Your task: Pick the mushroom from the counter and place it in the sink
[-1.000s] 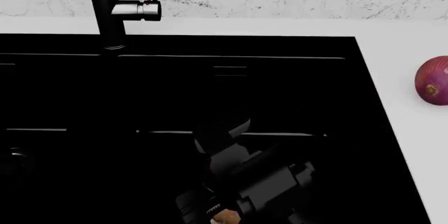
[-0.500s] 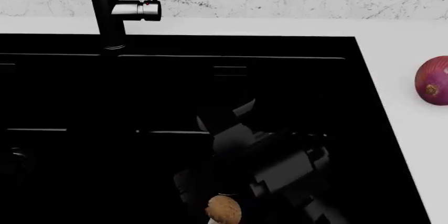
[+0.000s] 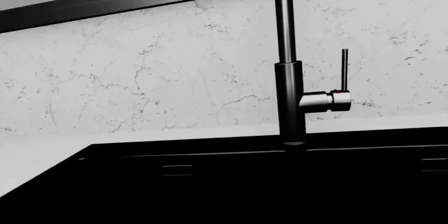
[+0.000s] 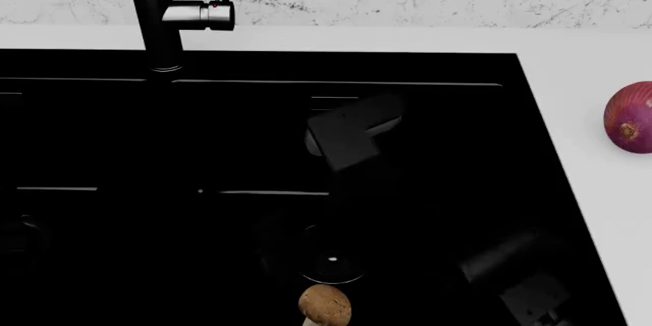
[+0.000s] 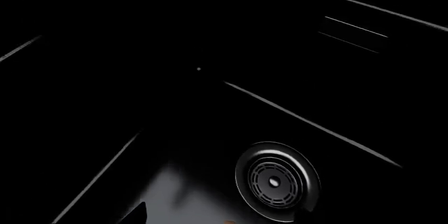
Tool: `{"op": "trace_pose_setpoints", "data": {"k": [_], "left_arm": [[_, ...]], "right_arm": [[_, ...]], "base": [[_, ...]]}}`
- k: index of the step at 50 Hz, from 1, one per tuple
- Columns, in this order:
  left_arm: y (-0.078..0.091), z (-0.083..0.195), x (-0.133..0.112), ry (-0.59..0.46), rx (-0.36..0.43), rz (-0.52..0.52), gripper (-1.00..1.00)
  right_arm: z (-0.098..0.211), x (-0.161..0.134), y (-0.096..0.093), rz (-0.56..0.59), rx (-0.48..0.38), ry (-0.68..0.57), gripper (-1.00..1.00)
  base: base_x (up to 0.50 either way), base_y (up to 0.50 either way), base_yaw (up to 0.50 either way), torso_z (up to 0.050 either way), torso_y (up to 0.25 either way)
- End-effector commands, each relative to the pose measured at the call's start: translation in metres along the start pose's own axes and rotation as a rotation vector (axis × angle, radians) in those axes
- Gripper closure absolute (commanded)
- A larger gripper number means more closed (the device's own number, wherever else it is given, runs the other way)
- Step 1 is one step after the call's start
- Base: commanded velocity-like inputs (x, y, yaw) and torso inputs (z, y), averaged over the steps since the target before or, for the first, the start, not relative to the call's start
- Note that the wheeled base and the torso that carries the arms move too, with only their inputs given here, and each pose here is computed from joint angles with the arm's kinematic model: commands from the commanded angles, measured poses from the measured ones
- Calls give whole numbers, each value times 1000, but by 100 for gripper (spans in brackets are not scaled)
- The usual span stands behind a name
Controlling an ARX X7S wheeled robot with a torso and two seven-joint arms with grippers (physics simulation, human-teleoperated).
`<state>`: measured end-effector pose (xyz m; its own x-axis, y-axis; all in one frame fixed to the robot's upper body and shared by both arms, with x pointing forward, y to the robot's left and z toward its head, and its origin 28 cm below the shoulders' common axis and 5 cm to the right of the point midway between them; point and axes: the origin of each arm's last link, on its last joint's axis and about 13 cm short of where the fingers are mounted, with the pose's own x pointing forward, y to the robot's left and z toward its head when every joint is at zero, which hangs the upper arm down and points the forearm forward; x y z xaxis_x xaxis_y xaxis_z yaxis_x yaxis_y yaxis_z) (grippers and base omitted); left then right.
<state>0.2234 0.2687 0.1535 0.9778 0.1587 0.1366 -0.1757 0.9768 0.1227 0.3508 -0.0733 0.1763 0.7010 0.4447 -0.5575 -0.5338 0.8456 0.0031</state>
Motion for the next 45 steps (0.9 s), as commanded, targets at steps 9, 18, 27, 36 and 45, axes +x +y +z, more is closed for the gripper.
{"op": "trace_pose_setpoints", "data": {"k": [9, 18, 27, 36, 45], "left_arm": [[-1, 1, 0, -3, -1, -6, -100], [0, 0, 0, -2, 0, -3, -100], [1, 1, 0, -4, 0, -3, -100], [1, 2, -1, -6, -1, -3, -100], [0, 1, -1, 0, -1, -4, -100]], "right_arm": [[-4, -60, 6, -32, 43, -184, -100], [-10, -78, 5, -51, 64, -231, -100], [-17, -102, 9, -68, 77, -290, -100], [-25, -134, 10, -110, 82, -364, -100], [-49, -156, 18, -151, 94, -403, -100]], "base": [[0, 0, 0, 0, 0], [0, 0, 0, 0, 0], [0, 0, 0, 0, 0], [0, 0, 0, 0, 0], [0, 0, 0, 0, 0]]}}
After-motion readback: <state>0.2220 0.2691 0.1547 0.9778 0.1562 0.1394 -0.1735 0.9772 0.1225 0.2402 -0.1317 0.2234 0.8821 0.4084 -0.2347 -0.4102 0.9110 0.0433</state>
